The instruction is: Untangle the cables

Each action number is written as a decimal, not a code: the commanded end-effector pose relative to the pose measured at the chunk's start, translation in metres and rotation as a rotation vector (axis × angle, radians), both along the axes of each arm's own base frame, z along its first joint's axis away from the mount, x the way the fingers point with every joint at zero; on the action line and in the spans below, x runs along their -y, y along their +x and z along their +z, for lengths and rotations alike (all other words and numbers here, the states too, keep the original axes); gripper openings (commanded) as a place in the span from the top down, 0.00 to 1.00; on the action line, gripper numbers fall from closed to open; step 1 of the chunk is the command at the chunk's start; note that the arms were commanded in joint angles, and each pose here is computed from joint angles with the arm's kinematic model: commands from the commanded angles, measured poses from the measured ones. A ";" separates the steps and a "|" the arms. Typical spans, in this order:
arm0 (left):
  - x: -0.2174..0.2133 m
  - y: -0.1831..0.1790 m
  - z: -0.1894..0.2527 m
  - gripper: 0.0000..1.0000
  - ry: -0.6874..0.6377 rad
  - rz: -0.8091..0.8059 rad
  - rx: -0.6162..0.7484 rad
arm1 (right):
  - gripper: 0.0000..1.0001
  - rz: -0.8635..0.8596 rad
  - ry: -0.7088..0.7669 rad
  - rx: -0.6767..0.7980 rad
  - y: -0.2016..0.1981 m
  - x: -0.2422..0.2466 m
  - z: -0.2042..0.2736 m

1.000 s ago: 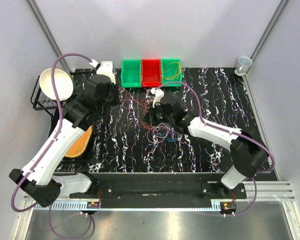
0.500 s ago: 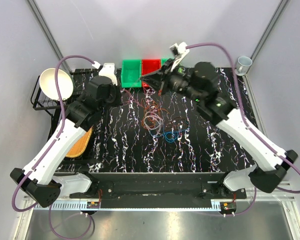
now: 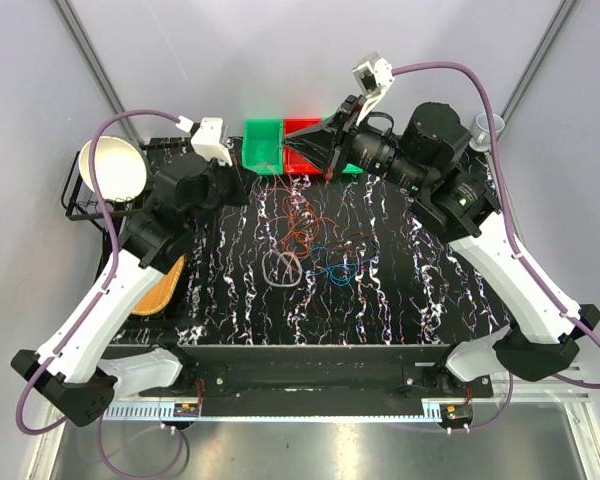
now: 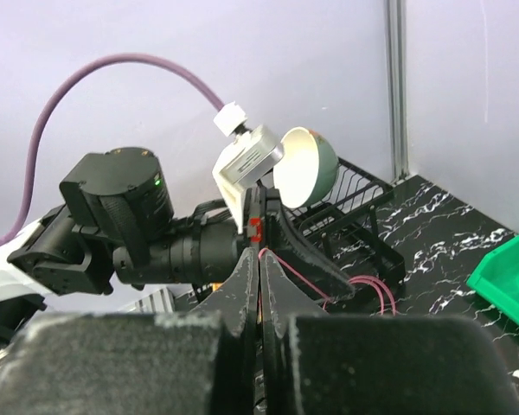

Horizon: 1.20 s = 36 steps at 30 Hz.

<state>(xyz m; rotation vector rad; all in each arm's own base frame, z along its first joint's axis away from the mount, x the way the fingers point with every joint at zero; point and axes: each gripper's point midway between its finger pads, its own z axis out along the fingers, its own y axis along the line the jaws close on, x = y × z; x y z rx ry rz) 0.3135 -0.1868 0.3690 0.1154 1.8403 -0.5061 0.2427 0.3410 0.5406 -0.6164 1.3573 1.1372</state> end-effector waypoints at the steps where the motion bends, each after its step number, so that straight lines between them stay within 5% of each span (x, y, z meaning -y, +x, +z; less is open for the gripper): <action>1: -0.002 -0.006 -0.023 1.00 0.055 -0.043 -0.032 | 1.00 -0.026 0.195 0.217 -0.025 0.030 0.089; 18: 0.052 -0.035 -0.019 0.96 -0.066 -0.376 -0.021 | 1.00 -0.183 0.082 -0.019 0.034 0.009 -0.024; 25: 0.052 -0.031 -0.078 0.93 -0.108 -0.268 -0.266 | 1.00 -0.268 -0.012 -0.186 0.056 0.007 -0.108; 29: 0.063 -0.035 -0.114 0.83 -0.137 -0.253 -0.297 | 1.00 -0.278 -0.041 -0.241 0.056 0.007 -0.135; 36: 0.083 -0.043 -0.172 0.83 -0.096 -0.218 -0.333 | 1.00 -0.256 -0.107 -0.470 0.053 -0.005 -0.222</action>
